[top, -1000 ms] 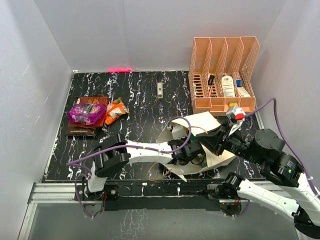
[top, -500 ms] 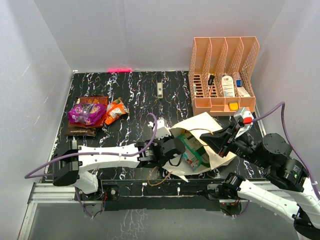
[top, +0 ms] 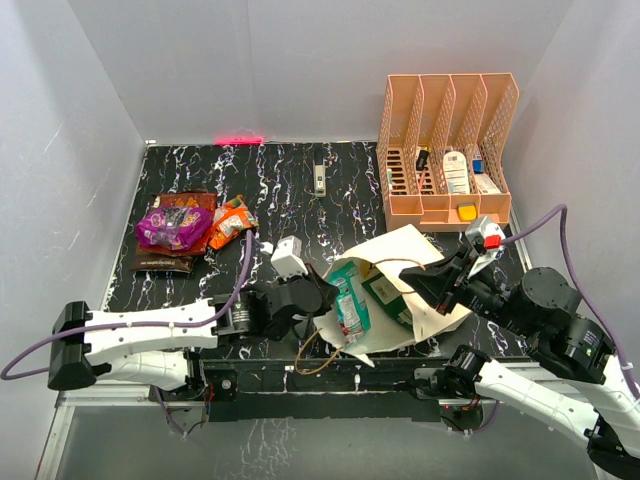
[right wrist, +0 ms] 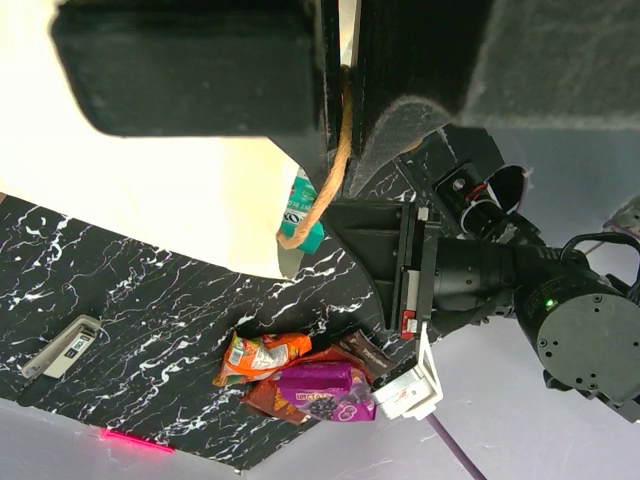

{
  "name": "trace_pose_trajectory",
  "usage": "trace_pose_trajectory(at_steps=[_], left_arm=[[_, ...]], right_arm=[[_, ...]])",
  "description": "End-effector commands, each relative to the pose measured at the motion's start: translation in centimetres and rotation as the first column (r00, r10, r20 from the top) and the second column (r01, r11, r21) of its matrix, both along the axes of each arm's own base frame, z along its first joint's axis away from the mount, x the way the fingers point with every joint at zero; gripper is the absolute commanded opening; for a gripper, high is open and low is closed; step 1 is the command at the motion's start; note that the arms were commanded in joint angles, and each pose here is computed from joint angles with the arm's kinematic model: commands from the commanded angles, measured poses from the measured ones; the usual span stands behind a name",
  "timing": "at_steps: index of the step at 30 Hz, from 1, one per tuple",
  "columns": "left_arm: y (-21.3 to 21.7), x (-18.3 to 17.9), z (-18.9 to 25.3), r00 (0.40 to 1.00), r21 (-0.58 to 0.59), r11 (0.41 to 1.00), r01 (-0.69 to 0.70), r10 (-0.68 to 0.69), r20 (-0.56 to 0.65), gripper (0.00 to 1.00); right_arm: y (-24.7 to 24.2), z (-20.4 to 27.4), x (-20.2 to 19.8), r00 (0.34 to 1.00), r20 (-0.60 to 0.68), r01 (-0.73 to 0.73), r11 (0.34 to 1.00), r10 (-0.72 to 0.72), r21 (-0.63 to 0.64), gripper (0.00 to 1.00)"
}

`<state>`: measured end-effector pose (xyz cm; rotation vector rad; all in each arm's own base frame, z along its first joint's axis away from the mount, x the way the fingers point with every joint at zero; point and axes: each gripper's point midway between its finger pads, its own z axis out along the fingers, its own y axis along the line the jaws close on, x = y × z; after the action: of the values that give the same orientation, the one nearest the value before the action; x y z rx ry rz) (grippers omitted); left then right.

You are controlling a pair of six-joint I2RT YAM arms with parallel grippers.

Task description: Take the snacks out of the paper bag

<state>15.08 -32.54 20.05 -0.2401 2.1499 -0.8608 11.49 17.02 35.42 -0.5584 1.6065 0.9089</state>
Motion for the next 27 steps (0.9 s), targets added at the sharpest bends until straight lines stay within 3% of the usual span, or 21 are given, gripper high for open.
trace_pose_trajectory(at_steps=[1,13,16,22,27], left_arm=[[-0.3,-1.1,-1.6,0.998,-0.014,0.998,0.064,-0.064,-0.019,0.0],[1.1,-2.2,-5.5,0.994,-0.077,0.996,0.051,-0.058,-0.089,0.01],[0.8,-2.3,-6.4,0.993,-0.068,0.996,0.052,-0.059,-0.107,0.08],[0.1,-2.7,-7.7,0.989,-0.104,0.993,0.064,-0.077,-0.126,0.29],[-0.3,-2.9,-8.8,0.985,-0.119,0.992,0.052,-0.07,-0.157,0.38]], right_arm=[[0.6,1.8,0.0,0.998,0.055,-0.024,0.998,0.021,0.052,0.07],[1.2,2.0,-0.2,0.997,0.06,-0.053,0.995,0.048,0.081,0.07],[1.9,1.9,-0.3,0.996,0.049,-0.076,0.993,0.072,0.095,0.07],[3.4,1.6,0.0,0.994,0.027,-0.11,0.987,0.107,0.12,0.07],[4.6,1.9,0.7,0.992,0.047,-0.125,0.984,0.12,0.126,0.07]])
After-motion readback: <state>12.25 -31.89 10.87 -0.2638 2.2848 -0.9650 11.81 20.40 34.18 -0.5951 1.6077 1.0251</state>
